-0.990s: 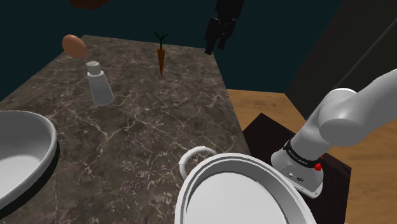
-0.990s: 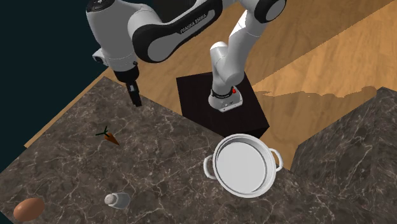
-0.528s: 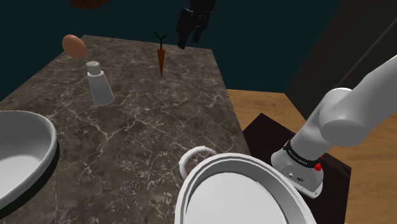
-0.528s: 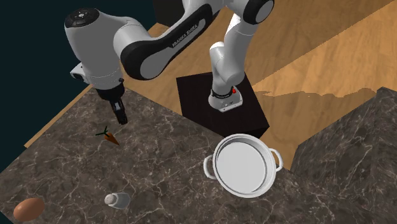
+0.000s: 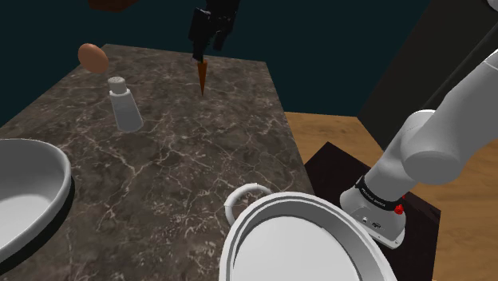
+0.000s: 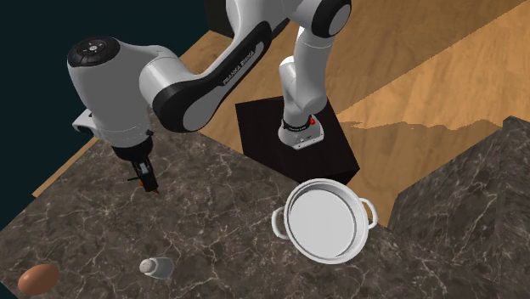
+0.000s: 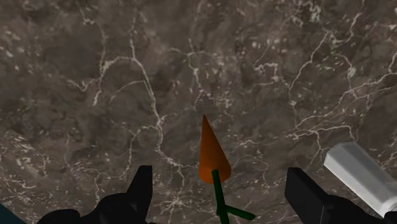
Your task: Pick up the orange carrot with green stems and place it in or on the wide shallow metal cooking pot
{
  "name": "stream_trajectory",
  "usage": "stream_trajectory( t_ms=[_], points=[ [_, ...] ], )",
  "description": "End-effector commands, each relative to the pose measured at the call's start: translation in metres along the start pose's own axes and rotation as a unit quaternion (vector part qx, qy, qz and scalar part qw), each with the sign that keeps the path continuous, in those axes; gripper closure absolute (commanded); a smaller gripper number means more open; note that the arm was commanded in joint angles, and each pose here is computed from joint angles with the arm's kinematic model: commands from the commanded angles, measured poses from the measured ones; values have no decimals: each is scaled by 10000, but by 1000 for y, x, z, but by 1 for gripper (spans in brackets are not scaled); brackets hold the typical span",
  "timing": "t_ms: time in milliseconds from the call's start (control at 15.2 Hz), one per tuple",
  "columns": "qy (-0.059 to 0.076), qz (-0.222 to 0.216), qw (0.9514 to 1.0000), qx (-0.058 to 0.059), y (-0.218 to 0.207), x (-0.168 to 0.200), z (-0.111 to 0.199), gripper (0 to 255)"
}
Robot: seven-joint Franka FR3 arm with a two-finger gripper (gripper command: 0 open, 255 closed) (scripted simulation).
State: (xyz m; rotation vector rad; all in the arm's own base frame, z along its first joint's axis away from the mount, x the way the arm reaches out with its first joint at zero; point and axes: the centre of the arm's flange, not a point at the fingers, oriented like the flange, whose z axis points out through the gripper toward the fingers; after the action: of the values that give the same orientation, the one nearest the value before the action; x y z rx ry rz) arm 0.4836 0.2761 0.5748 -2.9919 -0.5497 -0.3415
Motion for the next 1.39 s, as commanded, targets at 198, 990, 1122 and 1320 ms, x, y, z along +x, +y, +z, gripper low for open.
stream_trajectory(
  t_ms=[198, 990, 1122, 1320],
  points=[
    [7, -7, 10000, 0, 0, 0, 29, 0],
    [6, -6, 10000, 0, 0, 0, 29, 255],
    [6, -6, 10000, 0, 0, 0, 29, 255],
    [6, -6, 10000, 0, 0, 0, 29, 255]
  ],
)
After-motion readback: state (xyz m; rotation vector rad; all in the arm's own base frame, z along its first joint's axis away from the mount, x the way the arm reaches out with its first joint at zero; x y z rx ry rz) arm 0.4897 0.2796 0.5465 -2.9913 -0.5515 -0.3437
